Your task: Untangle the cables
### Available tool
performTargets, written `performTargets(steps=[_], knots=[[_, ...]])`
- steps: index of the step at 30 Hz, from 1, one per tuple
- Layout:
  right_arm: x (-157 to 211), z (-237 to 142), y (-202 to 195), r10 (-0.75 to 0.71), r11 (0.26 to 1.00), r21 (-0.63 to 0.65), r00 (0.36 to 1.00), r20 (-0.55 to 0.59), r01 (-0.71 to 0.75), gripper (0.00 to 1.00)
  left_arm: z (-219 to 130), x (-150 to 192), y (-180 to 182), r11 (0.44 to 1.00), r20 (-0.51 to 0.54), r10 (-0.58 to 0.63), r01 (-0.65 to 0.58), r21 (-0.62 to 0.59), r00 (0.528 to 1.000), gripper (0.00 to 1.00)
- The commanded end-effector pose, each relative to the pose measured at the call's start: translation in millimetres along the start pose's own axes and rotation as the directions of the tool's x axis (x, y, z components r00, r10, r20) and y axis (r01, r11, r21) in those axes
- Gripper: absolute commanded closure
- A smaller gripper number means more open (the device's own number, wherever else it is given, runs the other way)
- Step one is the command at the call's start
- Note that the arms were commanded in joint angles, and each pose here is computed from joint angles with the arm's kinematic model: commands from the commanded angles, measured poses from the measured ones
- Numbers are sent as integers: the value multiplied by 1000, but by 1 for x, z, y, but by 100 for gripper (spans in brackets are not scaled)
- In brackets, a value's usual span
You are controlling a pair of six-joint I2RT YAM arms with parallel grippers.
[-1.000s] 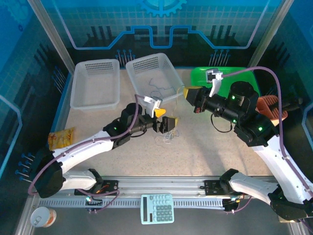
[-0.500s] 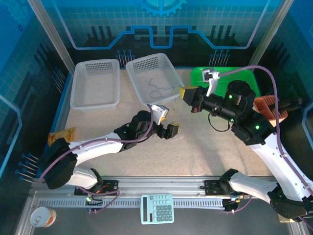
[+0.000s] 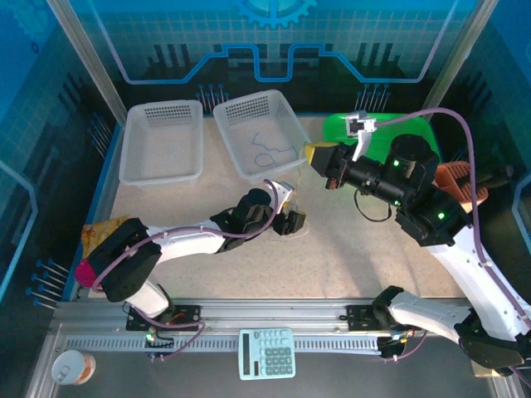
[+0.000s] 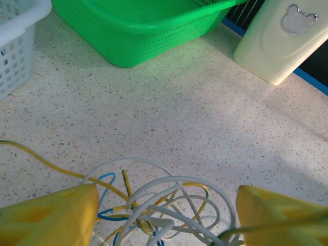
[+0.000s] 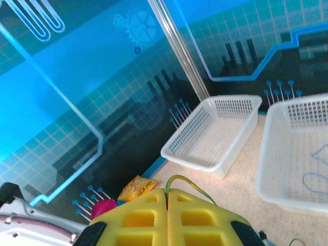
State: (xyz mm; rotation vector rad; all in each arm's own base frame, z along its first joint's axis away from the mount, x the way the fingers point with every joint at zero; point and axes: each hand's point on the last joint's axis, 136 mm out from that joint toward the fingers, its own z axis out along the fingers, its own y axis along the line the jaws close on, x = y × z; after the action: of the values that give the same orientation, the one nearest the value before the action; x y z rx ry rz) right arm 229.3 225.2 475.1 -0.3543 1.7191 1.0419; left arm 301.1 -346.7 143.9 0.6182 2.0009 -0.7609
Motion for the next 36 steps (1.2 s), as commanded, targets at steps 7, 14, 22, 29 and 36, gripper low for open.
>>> performTargets(steps=[7, 14, 22, 29, 36], knots=[[-79, -30, 35, -79, 994, -51, 975, 206, 92, 100, -3, 51, 15, 999, -61, -32, 30, -36, 998, 41], [-95, -36, 38, -72, 994, -59, 966, 247, 89, 100, -2, 65, 18, 998, -83, -50, 46, -40, 995, 46], [-84, -29, 28, -38, 996, -67, 975, 220, 54, 100, -5, 58, 14, 998, -64, -60, 59, -25, 996, 43], [-49, -13, 5, 13, 999, -48, 988, 156, -5, 100, -30, 29, -3, 998, -3, -56, 56, 37, 998, 26], [-43, -5, 3, 27, 998, -63, 991, 132, -18, 100, -58, 12, -15, 996, 20, -34, 32, 81, 999, 17]])
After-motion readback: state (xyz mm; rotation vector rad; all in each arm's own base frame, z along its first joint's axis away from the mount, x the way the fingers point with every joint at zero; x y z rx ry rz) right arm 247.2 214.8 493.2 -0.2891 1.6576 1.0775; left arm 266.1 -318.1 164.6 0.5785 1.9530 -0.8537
